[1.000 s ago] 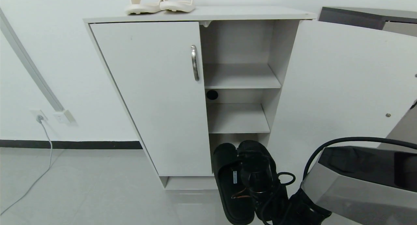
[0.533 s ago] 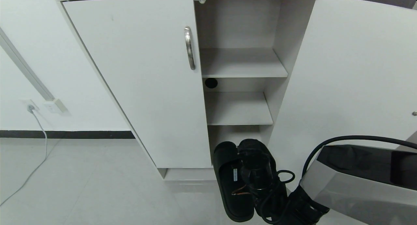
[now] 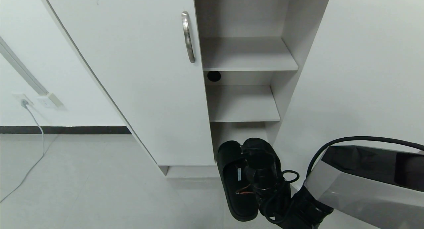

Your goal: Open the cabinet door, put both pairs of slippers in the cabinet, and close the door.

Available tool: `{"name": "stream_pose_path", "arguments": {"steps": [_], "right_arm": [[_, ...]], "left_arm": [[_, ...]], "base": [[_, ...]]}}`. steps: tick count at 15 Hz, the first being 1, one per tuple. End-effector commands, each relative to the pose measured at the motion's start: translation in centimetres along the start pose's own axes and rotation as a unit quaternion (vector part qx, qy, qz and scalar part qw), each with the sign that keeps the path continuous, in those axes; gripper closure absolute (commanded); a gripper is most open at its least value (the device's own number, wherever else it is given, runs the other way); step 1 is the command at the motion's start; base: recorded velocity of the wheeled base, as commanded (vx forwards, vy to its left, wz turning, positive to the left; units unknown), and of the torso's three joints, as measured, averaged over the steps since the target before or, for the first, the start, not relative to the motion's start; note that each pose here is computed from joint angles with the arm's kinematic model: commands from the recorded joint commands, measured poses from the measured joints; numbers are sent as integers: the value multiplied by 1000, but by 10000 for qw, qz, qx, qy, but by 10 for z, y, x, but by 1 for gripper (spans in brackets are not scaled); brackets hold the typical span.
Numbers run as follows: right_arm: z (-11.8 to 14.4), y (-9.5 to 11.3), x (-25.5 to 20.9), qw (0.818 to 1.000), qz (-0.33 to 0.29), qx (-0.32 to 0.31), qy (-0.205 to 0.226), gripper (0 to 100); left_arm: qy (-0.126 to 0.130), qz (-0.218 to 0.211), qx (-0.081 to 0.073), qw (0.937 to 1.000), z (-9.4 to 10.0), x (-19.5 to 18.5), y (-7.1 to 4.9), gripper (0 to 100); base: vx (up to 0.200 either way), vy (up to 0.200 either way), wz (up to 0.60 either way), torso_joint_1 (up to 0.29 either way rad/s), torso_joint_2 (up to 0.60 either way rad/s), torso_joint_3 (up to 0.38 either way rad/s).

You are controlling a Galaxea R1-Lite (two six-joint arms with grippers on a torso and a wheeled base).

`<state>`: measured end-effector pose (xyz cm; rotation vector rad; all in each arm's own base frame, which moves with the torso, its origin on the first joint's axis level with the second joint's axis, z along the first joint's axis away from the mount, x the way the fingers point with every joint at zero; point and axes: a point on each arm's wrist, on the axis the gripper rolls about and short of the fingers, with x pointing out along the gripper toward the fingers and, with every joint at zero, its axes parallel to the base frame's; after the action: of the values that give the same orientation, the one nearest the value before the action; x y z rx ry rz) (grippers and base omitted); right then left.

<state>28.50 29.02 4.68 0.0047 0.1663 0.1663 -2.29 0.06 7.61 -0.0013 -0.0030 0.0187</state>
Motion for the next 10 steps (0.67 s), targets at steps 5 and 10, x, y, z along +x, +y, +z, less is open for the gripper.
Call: {"name": "stream_pose_path", "arguments": {"steps": [5, 10], "right_arm": [[24, -4, -9, 9965, 25, -201, -807, 100], [23, -7, 1, 9960, -241, -151, -843, 100]], "left_arm": [[7, -2, -1, 10000, 0, 0, 0, 100], [7, -2, -1, 10000, 0, 0, 0, 100]], "base": [[0, 0, 0, 0, 0, 0], [0, 0, 0, 0, 0, 0]]}}
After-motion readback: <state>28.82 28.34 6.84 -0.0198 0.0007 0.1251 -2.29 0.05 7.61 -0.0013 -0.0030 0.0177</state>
